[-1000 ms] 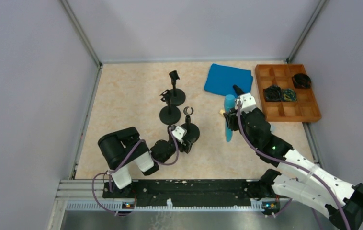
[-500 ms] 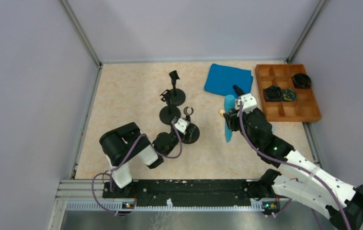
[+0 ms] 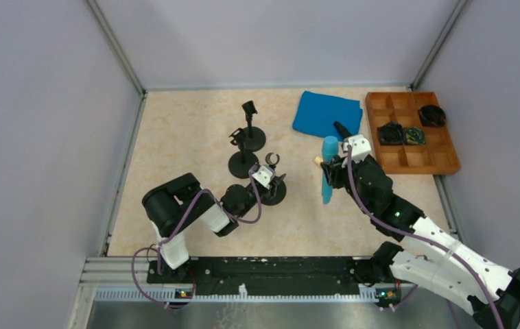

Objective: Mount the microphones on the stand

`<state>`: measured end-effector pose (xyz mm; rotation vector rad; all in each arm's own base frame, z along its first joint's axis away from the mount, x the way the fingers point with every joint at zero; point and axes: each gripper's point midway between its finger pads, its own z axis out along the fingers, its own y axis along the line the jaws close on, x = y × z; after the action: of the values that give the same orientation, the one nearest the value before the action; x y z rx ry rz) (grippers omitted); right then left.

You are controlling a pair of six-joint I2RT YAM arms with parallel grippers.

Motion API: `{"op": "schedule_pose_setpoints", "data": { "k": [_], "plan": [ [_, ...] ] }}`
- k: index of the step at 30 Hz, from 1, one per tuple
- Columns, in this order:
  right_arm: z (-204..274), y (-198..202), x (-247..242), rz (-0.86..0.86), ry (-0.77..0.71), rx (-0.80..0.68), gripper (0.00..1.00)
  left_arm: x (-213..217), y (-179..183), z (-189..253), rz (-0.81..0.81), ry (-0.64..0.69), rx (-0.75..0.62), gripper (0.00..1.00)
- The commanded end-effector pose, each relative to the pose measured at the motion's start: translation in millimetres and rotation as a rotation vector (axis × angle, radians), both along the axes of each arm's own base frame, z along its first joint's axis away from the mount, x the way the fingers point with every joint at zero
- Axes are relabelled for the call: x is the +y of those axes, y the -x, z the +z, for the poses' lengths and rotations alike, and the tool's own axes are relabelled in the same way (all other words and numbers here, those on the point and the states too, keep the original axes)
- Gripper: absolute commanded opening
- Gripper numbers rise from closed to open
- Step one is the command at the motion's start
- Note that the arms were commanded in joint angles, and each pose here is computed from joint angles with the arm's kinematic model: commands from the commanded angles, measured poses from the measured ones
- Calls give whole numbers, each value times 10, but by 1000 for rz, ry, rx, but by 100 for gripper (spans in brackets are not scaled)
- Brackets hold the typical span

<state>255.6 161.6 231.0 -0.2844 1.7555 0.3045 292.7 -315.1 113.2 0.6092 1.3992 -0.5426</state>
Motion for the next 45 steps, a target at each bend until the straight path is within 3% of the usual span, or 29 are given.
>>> {"op": "schedule_pose_setpoints", "data": {
  "k": [1,7,17,27,38,45],
  "plan": [
    [196,-8,-2,-5,-60,-35,0,-103,29,805,-55,196,-198,49],
    [191,0,-22,-10,-60,-37,0,-162,75,798,-100,180,-201,27],
    [227,-32,-67,-32,-47,-67,0,-252,272,736,-219,122,-184,0],
    [296,-52,-51,-30,-50,-83,0,-143,664,532,-350,83,-106,0],
    [390,47,106,101,-43,-134,0,23,1064,362,-462,89,-47,0],
    [199,29,275,147,33,47,0,52,1101,290,-468,90,13,0]
  ]
}}
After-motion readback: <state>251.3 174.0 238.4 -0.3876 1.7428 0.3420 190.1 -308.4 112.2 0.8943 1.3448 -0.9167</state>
